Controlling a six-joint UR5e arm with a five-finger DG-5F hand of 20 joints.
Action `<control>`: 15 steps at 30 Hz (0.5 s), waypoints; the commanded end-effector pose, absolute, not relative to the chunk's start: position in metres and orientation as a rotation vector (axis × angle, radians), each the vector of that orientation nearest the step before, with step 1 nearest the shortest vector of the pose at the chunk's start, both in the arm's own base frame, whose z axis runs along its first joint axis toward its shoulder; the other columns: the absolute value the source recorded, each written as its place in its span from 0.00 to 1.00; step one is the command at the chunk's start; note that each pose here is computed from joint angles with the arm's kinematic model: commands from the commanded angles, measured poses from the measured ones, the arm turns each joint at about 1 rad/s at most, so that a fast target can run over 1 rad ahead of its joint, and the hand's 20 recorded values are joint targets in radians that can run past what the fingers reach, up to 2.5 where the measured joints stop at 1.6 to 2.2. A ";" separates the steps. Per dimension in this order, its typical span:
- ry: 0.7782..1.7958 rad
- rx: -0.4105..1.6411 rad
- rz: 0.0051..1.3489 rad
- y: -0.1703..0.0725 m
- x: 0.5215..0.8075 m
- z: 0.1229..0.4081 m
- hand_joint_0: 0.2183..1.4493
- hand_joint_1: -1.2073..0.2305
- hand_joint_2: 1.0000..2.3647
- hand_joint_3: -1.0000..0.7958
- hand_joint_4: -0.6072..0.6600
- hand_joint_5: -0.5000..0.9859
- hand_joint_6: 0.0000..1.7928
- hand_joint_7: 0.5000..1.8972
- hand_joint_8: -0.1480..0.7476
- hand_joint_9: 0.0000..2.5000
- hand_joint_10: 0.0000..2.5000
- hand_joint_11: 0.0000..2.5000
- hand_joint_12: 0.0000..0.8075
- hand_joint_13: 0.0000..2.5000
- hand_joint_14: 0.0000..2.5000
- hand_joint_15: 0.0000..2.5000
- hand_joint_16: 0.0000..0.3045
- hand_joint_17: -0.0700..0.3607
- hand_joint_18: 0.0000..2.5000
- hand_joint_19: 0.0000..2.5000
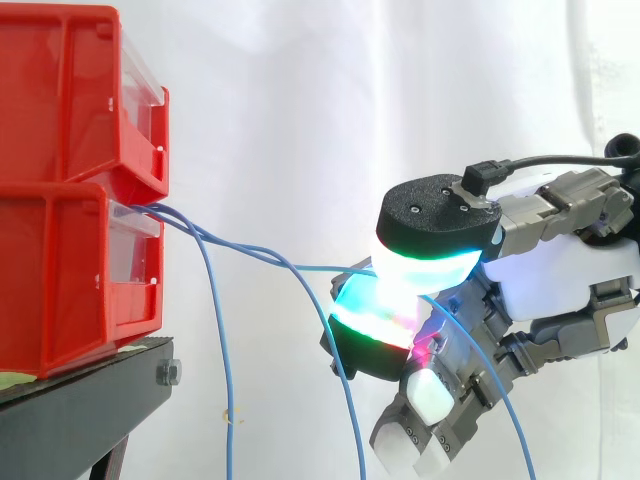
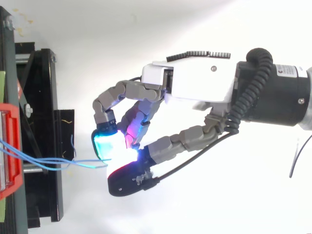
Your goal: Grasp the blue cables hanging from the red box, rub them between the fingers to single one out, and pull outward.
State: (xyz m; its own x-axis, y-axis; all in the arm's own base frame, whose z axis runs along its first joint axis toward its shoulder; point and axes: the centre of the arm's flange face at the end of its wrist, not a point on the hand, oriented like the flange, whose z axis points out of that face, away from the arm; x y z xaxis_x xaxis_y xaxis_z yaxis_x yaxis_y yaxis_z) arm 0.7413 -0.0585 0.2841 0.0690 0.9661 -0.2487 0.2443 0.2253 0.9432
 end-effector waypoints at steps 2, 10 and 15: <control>1.408 1.238 0.836 -0.058 0.741 0.284 0.31 0.30 0.00 0.51 0.43 0.33 0.43 0.52 0.49 0.43 0.00 0.05 0.54 0.29 0.00 0.09 0.17 0.44 0.27 0.09; 1.408 1.238 0.836 -0.058 0.741 0.284 0.31 0.30 0.00 0.51 0.44 0.33 0.43 0.52 0.48 0.44 0.00 0.05 0.54 0.29 0.00 0.10 0.18 0.44 0.28 0.10; 1.408 1.238 0.836 -0.058 0.741 0.284 0.31 0.30 0.00 0.51 0.43 0.33 0.43 0.52 0.48 0.44 0.00 0.05 0.54 0.29 0.00 0.10 0.18 0.44 0.28 0.09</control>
State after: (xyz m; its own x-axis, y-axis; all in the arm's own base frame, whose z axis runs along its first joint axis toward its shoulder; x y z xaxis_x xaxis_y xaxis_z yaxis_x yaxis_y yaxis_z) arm 0.7413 -0.0585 0.2842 0.0690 0.9661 -0.2488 0.2443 0.2254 0.9431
